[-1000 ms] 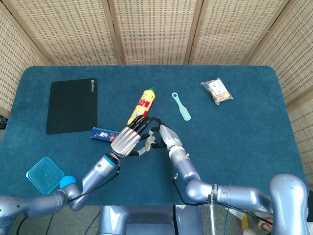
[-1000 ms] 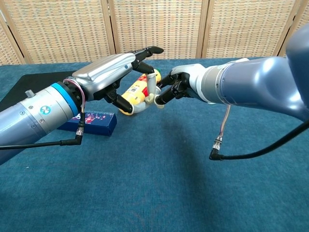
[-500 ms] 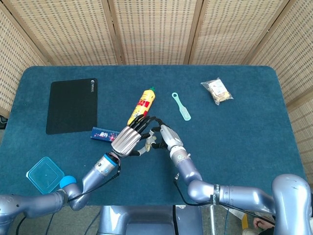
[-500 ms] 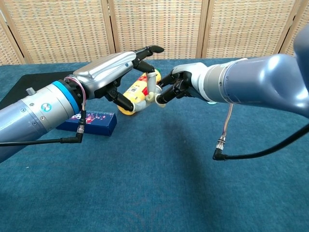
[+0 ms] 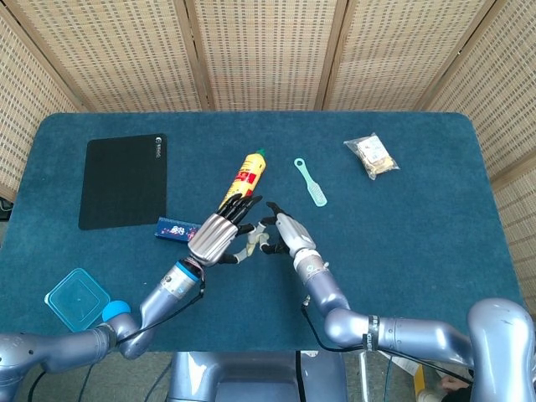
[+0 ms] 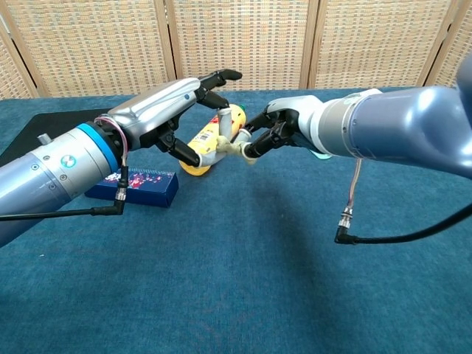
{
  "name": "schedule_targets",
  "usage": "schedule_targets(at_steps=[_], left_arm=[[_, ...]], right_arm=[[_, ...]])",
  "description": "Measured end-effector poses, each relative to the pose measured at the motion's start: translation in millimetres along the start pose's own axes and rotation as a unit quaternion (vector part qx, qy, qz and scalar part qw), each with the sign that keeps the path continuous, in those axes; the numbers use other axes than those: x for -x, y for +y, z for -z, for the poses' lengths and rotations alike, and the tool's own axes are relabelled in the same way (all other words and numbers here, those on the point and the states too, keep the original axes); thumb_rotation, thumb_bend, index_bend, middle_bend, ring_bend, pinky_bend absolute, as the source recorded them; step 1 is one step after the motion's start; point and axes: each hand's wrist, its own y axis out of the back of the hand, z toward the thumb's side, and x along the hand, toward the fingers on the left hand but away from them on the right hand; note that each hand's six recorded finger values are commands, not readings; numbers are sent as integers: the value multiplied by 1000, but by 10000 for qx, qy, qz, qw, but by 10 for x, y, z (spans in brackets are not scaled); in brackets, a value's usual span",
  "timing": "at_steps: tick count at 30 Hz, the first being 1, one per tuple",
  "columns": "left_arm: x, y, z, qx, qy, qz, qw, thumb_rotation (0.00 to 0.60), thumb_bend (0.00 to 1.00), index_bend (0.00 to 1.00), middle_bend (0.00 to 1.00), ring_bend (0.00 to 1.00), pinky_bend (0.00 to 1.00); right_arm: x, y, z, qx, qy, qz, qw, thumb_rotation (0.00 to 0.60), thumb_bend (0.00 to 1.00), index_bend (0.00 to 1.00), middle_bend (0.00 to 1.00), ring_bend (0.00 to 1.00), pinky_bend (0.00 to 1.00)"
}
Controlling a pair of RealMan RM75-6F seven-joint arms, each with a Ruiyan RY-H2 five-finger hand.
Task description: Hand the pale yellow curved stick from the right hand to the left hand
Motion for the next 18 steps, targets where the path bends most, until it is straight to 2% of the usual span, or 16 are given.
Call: schedule_targets(at_steps=[8, 18], left_arm=[[96, -7, 67, 206, 12, -39, 9998, 600, 711, 835, 0, 0, 0], [229, 44, 201, 155, 125, -121, 9997, 600, 711, 837, 0, 0, 0]], right_arm=[[26, 192, 158, -66, -81, 248, 9996, 600, 716, 756, 50, 0, 0], [49, 439, 305, -47, -156, 508, 9986, 600, 716, 757, 50, 0, 0]])
